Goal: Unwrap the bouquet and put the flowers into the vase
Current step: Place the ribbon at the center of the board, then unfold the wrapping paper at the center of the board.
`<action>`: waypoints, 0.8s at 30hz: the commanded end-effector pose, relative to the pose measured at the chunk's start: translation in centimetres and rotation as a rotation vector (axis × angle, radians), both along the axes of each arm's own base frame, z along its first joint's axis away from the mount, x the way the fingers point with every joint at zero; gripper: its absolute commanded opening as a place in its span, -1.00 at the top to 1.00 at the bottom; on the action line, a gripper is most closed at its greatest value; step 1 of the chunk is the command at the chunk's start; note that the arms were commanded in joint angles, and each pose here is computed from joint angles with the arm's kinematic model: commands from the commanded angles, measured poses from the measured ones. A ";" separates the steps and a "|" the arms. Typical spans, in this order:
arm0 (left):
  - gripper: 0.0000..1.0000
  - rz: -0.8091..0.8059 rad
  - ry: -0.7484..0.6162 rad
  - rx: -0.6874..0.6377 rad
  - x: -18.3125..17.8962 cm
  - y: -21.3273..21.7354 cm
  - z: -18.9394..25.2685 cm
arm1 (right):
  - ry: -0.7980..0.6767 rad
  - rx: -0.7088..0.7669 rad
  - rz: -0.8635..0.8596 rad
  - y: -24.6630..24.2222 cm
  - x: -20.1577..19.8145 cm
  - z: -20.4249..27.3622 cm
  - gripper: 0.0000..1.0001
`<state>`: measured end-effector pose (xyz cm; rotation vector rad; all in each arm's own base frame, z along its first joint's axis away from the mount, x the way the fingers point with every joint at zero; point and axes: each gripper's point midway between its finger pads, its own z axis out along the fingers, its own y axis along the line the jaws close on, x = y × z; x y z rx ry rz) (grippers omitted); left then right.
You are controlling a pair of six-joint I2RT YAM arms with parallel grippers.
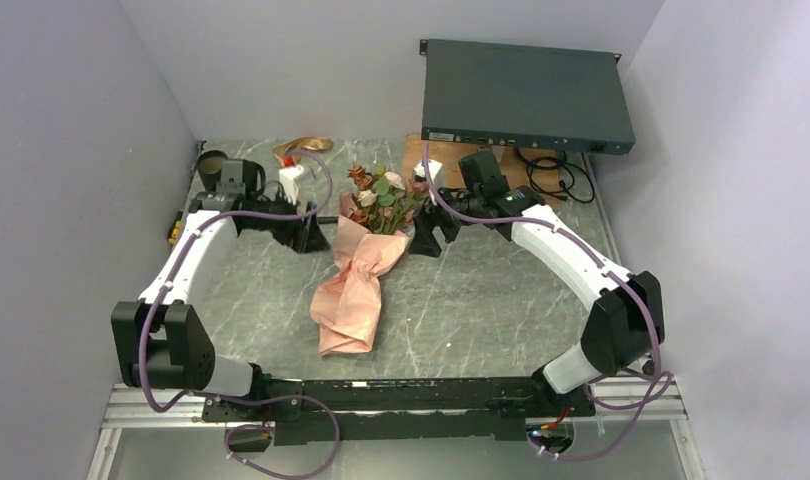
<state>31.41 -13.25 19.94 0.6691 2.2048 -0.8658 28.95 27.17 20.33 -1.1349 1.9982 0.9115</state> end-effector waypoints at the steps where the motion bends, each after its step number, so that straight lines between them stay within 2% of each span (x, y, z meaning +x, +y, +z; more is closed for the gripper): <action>1: -0.71 -0.281 0.020 0.084 -5.5 -0.6 -4.1 | -0.064 -0.031 0.018 0.6 0.8 -1.1 -0.70; 6: -0.53 -0.351 0.026 0.156 -6.1 -2.4 -7.2 | 0.005 -0.065 0.011 0.4 0.4 -2.9 -0.64; 14: -0.31 -0.318 -0.024 0.265 -2.9 -3.8 -10.2 | 0.012 -0.071 -0.023 -0.2 0.2 -2.7 -0.61; 19: -0.06 -0.296 -0.013 0.308 -1.0 -4.1 -11.4 | 0.012 -0.072 -0.050 -0.6 0.4 -2.5 -0.60; 21: 0.15 -0.296 0.009 0.320 -0.8 -4.2 -11.8 | 0.012 -0.077 -0.069 -1.2 0.7 -2.4 -0.59; 24: 0.74 -0.283 0.057 0.295 -0.7 -4.5 -11.3 | -0.013 -0.055 -0.104 -2.3 1.2 -1.2 -0.57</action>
